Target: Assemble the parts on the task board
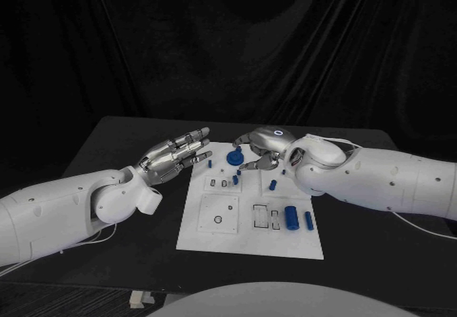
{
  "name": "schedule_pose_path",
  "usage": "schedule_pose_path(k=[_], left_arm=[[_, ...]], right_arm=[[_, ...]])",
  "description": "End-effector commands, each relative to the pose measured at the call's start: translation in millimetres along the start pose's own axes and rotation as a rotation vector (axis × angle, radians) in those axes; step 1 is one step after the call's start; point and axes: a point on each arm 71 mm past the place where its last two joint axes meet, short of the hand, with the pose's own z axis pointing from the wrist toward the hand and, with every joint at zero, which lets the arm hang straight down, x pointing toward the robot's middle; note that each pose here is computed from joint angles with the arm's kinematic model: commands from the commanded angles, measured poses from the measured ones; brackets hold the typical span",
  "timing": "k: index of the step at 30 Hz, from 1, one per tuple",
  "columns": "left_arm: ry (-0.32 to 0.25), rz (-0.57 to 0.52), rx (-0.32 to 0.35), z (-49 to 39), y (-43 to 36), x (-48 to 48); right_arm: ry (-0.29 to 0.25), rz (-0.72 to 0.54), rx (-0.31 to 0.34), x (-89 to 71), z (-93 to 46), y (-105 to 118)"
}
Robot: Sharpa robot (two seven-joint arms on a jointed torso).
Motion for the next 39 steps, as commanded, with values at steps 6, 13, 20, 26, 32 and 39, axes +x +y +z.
schedule_pose_path(k=[6, 13, 20, 26, 32, 39], left_arm=[[-0.150, 0.165, 0.089, 6.7, -31.5, -10.5], [-0.140, 0.517, -0.084, 20.1, -54.7, -17.9], [-0.087, 0.754, -0.305, 36.6, -69.9, -15.9], [-0.062, 0.982, -0.397, 55.6, -74.1, -12.5], [-0.033, 1.168, -0.508, 74.5, -68.2, -6.8], [-0.014, 1.237, -0.727, 88.6, -53.9, 1.6]], right_arm=[[-0.179, 0.080, 0.010, -63.4, -28.6, -14.7], [-0.273, 0.076, 0.000, -92.3, -51.9, -34.7], [-0.277, 0.073, 0.021, -97.5, -60.0, -43.5], [-0.262, 0.072, 0.026, -96.3, -60.4, -45.3], [-0.242, 0.071, 0.035, -90.3, -60.9, -49.3], [-0.198, 0.081, 0.055, -77.8, -60.5, -52.8]])
